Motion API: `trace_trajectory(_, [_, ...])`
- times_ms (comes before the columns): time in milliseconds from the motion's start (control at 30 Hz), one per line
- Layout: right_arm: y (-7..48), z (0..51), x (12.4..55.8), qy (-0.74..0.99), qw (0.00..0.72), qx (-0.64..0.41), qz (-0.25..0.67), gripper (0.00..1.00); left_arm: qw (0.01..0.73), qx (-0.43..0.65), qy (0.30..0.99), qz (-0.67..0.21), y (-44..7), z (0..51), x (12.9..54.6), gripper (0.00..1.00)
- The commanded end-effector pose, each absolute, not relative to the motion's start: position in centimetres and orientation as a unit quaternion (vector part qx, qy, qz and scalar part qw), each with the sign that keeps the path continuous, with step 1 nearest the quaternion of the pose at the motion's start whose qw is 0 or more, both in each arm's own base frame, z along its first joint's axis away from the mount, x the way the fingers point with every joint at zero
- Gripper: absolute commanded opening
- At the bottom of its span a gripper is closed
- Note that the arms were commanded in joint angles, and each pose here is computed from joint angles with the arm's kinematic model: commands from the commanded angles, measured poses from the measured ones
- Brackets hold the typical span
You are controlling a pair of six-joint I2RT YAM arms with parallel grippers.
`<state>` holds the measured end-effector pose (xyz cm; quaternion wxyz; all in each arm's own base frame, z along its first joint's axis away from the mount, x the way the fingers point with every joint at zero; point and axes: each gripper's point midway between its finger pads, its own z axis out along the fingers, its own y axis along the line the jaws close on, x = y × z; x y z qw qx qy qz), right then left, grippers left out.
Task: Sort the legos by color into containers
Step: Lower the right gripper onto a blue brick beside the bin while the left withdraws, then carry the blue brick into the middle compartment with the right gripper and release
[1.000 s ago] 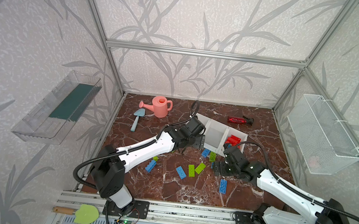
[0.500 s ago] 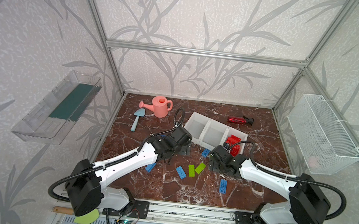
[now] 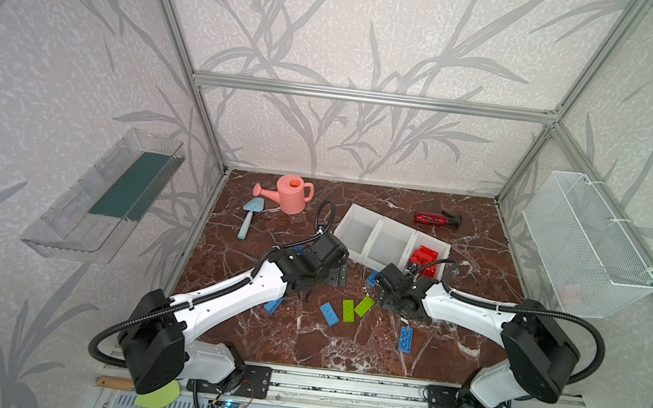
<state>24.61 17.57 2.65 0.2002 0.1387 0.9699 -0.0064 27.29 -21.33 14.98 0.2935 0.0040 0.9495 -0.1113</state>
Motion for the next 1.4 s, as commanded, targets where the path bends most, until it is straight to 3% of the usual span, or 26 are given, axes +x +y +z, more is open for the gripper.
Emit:
trace_trajectory(0, [17.5, 2.5, 24.7, 0.967, 0.201, 0.156, -0.011, 0.86, 0.294, -0.004, 0.949, -0.113, -20.9, 15.2, 27.1, 0.9])
trace_trajectory(400, [17.2, 2.7, 24.2, 0.968, 0.198, 0.153, -0.008, 0.61, 0.286, -0.006, 0.951, -0.121, -21.2, 15.1, 26.8, 0.9])
trace_trajectory(933, [19.0, 10.0, 25.0, 0.966, 0.247, 0.05, 0.058, 0.6, 0.275, -0.023, 0.955, -0.105, -18.1, 13.7, 24.1, 0.9])
trace_trajectory(1133, [20.9, 14.1, 26.5, 0.946, 0.304, -0.014, 0.111, 0.59, 0.278, -0.038, 0.957, -0.081, -16.2, 13.1, 23.4, 0.9])
trace_trajectory(1367, [22.6, 17.6, 29.1, 0.933, 0.314, -0.056, 0.165, 0.58, 0.275, -0.059, 0.957, -0.068, -14.5, 12.0, 22.1, 0.93])
